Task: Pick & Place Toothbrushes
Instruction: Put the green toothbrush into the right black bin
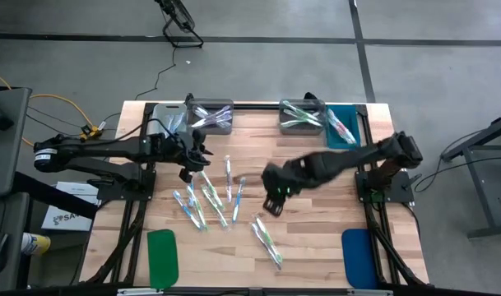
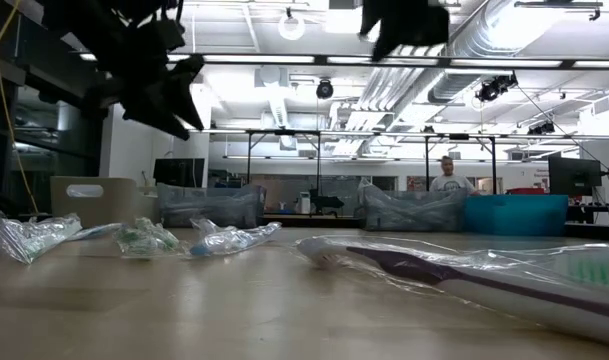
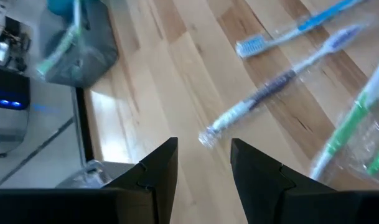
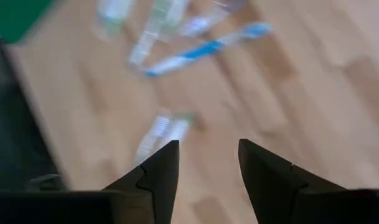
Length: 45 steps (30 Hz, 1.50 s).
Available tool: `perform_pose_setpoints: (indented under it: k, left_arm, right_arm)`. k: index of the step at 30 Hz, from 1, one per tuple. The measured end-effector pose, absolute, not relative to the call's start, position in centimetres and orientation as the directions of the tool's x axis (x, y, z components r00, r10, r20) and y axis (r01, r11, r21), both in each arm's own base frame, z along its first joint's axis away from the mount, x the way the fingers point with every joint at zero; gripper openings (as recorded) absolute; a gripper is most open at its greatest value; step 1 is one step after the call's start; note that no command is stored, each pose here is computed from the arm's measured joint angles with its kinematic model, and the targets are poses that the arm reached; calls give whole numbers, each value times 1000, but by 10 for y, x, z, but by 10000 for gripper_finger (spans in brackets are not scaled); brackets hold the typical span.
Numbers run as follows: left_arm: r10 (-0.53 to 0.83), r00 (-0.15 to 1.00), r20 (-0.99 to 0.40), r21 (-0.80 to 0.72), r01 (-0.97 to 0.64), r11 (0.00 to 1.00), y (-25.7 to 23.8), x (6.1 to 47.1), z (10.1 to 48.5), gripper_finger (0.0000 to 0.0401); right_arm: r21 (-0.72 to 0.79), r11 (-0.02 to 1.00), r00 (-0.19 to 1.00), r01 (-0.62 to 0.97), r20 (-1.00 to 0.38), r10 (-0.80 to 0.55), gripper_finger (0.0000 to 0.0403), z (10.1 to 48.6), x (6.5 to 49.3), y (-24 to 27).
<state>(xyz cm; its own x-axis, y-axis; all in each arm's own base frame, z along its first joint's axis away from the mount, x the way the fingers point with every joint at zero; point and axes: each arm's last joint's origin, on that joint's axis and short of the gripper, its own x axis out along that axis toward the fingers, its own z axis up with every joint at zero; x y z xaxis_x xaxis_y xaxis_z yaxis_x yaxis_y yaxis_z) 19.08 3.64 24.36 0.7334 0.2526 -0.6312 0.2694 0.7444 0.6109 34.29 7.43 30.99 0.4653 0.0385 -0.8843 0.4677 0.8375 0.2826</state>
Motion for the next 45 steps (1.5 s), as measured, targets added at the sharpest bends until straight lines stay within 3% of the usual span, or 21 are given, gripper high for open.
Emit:
perform_pose_setpoints:
  k: [6, 16, 45]
  left_arm:
    - [203, 730, -653, 575, 304, 760, 35, 189, 236, 142]
    - [115, 744, -658, 525, 344, 778, 32, 189, 236, 142]
    - [117, 750, -651, 525, 334, 783, 32, 190, 237, 142]
  right_arm:
    - [336, 796, 576, 503, -817, -19, 164, 311, 341, 124]
    - [242, 798, 438, 551, -898, -30, 165, 237, 359, 176]
    - [118, 775, 283, 620, -956, -81, 165, 167, 373, 189]
